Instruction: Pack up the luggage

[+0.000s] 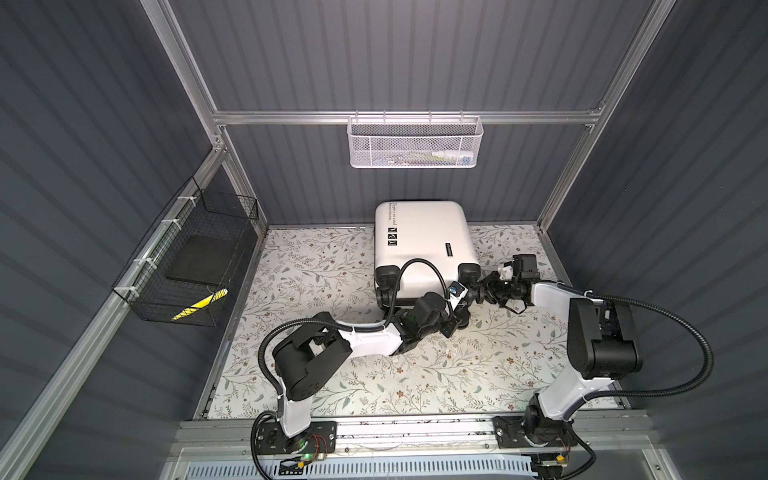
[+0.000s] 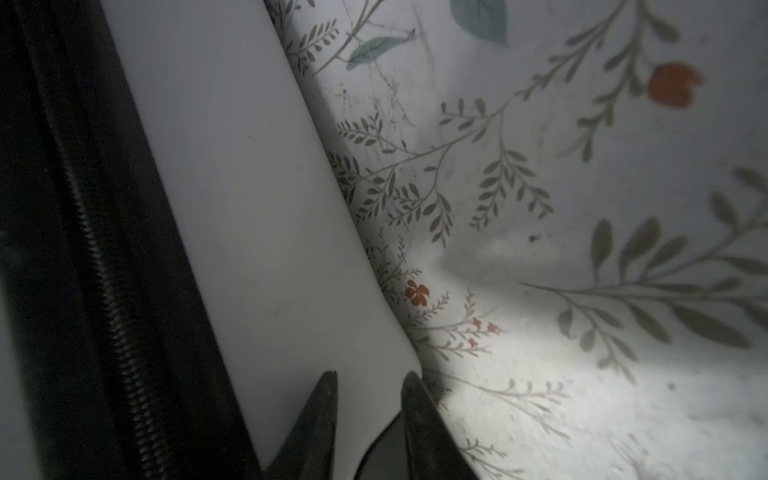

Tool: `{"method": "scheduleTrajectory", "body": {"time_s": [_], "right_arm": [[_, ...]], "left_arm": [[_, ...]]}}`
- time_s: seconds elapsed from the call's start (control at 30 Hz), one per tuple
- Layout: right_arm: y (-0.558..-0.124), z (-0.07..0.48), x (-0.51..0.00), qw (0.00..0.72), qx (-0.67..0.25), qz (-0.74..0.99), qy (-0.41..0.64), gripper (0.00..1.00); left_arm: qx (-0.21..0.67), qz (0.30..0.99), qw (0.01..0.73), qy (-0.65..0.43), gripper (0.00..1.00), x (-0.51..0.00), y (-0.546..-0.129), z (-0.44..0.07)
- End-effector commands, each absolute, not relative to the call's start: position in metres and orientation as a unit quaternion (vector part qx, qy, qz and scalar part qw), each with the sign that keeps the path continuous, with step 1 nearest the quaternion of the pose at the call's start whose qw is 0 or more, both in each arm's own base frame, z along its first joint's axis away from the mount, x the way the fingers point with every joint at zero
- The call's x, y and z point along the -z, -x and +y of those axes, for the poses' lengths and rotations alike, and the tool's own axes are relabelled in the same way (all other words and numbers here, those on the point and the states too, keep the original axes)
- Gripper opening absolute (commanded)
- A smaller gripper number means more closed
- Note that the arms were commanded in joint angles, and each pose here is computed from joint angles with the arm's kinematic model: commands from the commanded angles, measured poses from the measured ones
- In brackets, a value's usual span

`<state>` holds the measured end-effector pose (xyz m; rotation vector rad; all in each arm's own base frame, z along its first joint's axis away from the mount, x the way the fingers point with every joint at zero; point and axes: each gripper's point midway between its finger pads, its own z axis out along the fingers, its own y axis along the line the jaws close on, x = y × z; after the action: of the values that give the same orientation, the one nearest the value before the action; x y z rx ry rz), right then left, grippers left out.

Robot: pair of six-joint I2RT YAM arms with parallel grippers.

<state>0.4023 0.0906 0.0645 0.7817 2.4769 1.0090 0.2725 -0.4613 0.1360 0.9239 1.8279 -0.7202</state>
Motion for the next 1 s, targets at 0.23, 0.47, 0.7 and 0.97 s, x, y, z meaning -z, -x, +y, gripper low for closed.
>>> {"method": "scheduleTrajectory", "body": {"time_s": [0.23, 0.47, 0.7, 0.97], "right_arm": [[-0.382, 0.18, -0.079, 0.149, -0.41, 0.874, -0.214, 0.29], [-0.374, 0.159, -0.081, 0.156, -0.388, 0.88, -0.226, 0.32], [-0.361, 0.125, -0.096, 0.174, -0.36, 0.884, -0.241, 0.53], [-0.355, 0.095, -0.144, 0.217, -0.332, 0.891, -0.221, 0.68]], "left_arm": [[0.35, 0.709, 0.471, -0.392, 0.0, -0.162, -0.241, -0.471], [0.331, 0.717, 0.479, -0.382, 0.05, -0.167, -0.236, -0.445], [0.299, 0.729, 0.487, -0.377, 0.29, -0.183, -0.229, -0.408], [0.245, 0.755, 0.504, -0.339, 0.53, -0.221, -0.235, -0.368]]}}
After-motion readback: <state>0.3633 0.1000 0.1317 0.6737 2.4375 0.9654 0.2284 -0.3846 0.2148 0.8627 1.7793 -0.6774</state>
